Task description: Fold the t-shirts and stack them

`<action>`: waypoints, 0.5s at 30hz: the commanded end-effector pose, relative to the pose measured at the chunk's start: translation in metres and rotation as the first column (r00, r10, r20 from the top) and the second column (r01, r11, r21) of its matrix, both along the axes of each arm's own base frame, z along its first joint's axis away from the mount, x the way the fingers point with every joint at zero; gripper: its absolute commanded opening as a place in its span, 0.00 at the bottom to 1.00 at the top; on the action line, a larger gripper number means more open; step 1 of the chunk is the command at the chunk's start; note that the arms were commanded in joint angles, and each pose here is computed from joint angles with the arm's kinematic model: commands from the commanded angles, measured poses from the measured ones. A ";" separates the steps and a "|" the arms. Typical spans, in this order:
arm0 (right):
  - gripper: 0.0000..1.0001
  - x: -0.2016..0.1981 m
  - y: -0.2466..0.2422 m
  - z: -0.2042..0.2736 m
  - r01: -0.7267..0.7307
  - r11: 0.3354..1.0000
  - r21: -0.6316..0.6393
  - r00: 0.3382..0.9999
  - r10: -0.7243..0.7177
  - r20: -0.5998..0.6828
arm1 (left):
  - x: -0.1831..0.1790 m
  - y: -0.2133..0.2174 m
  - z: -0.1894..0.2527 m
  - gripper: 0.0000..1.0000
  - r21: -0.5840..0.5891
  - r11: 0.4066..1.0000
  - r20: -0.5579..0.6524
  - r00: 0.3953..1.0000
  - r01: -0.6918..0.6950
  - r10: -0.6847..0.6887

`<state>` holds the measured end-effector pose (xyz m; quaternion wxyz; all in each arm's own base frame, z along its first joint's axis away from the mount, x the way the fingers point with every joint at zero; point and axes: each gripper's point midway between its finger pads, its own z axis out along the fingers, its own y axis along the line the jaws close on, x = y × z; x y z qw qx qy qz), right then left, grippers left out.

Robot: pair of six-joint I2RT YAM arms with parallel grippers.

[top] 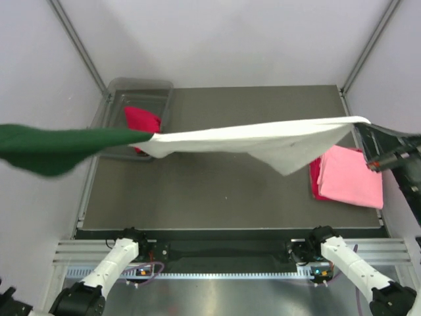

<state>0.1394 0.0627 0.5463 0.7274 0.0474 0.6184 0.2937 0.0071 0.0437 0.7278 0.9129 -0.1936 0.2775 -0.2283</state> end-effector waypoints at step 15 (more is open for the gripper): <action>0.00 0.130 -0.012 -0.065 0.282 0.949 -0.142 0.922 -0.309 -0.233 | 0.289 -0.087 -0.057 0.00 0.027 0.979 -0.352 0.919 0.201 -0.179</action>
